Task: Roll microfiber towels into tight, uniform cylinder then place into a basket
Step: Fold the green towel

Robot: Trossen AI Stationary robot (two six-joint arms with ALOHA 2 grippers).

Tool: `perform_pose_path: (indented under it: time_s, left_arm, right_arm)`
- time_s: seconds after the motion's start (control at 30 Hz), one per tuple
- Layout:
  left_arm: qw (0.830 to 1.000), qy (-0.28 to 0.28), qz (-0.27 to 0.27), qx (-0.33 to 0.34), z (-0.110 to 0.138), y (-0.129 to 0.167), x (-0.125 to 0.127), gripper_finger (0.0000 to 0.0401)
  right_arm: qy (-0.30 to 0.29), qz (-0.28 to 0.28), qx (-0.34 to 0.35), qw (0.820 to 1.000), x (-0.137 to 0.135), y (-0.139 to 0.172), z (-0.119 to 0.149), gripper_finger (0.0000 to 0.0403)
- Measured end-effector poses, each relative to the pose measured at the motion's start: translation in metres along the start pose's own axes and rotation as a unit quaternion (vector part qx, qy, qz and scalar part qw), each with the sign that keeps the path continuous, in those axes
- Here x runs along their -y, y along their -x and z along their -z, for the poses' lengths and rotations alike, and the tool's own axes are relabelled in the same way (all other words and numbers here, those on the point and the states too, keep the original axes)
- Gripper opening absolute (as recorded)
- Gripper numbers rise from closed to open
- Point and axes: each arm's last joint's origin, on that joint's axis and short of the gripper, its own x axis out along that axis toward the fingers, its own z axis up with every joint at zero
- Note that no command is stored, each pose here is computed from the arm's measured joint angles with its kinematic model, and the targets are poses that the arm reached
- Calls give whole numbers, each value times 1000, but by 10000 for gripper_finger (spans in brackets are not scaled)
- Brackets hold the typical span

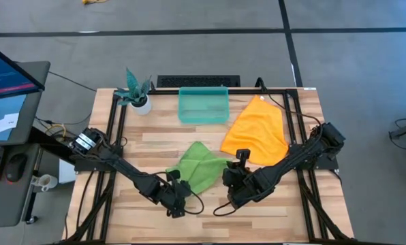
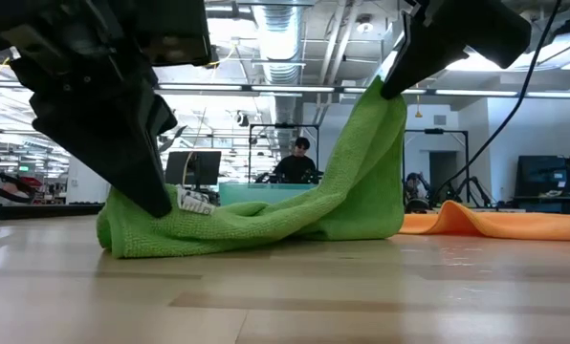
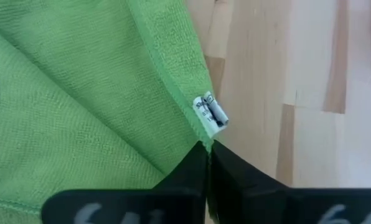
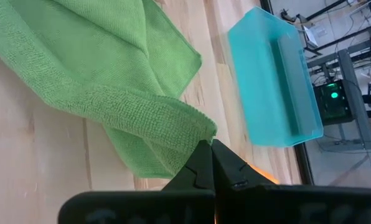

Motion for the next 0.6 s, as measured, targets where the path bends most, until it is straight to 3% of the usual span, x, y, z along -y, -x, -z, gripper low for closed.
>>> perform_pose_path:
  time_s: [0.17, 0.6]
  left_arm:
    - [999, -19, -33, -3, -11, 25, 6, 1]
    - [977, -41, -210, 10, -52, 152, 12, 0]
  right_arm:
    - [32, 10, 9, 999, -3, 8, 2, 2]
    - [23, 17, 99, 995, 7, 65, -3, 2]
